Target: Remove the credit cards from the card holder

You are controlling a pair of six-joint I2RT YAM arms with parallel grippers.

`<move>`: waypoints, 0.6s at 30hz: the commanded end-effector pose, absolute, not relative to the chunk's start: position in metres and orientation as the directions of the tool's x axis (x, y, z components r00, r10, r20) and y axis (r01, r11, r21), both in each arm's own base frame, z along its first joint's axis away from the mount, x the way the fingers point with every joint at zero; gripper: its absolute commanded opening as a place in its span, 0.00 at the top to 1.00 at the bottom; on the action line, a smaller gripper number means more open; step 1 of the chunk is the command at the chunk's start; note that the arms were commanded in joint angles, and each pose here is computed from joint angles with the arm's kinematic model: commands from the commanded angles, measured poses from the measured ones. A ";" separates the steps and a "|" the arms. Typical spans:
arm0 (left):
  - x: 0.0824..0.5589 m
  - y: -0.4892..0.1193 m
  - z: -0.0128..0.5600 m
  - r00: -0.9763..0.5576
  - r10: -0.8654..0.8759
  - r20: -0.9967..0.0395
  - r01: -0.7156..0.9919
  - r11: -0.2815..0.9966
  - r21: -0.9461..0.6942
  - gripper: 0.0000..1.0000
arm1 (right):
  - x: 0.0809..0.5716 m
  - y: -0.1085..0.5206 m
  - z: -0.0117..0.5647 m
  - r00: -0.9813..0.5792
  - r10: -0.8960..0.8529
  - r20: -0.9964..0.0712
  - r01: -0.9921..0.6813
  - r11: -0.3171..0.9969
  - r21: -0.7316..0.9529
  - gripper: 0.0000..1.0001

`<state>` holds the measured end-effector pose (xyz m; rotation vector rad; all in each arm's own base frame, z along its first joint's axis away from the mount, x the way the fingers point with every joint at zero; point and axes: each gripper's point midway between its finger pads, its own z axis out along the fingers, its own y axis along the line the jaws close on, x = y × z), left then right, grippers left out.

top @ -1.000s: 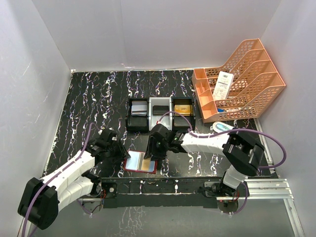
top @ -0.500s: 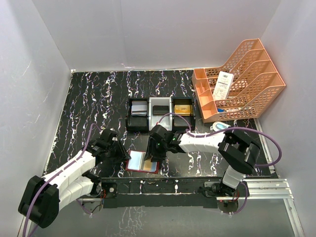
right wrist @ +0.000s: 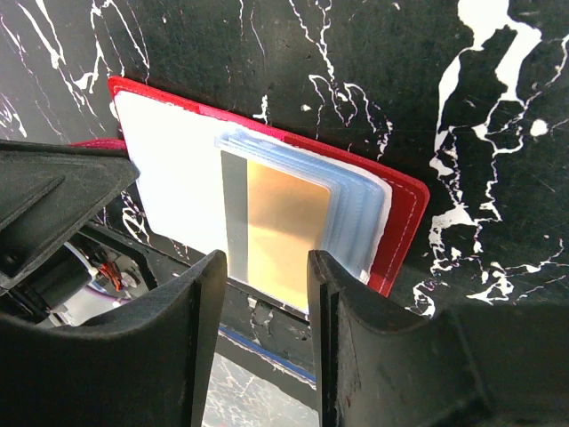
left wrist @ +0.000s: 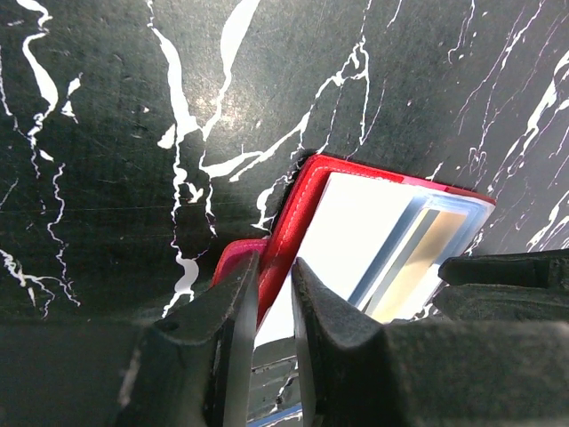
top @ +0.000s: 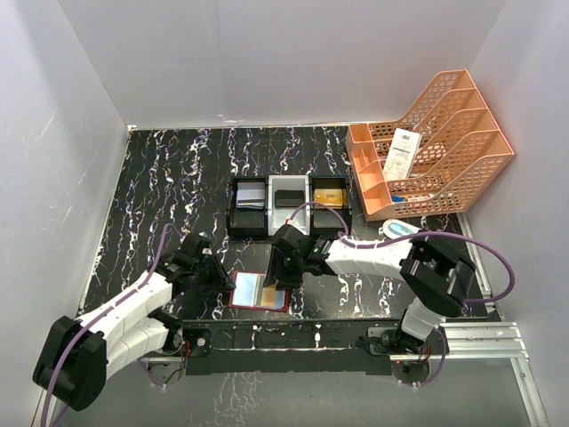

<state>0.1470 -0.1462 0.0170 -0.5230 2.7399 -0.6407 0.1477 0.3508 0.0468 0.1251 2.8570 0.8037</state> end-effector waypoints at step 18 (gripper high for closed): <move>0.134 -0.151 0.011 -0.913 -0.386 -0.129 -0.282 0.829 -0.483 0.83 | 0.152 0.345 0.058 -0.968 0.180 -0.174 0.061 0.843 0.534 0.60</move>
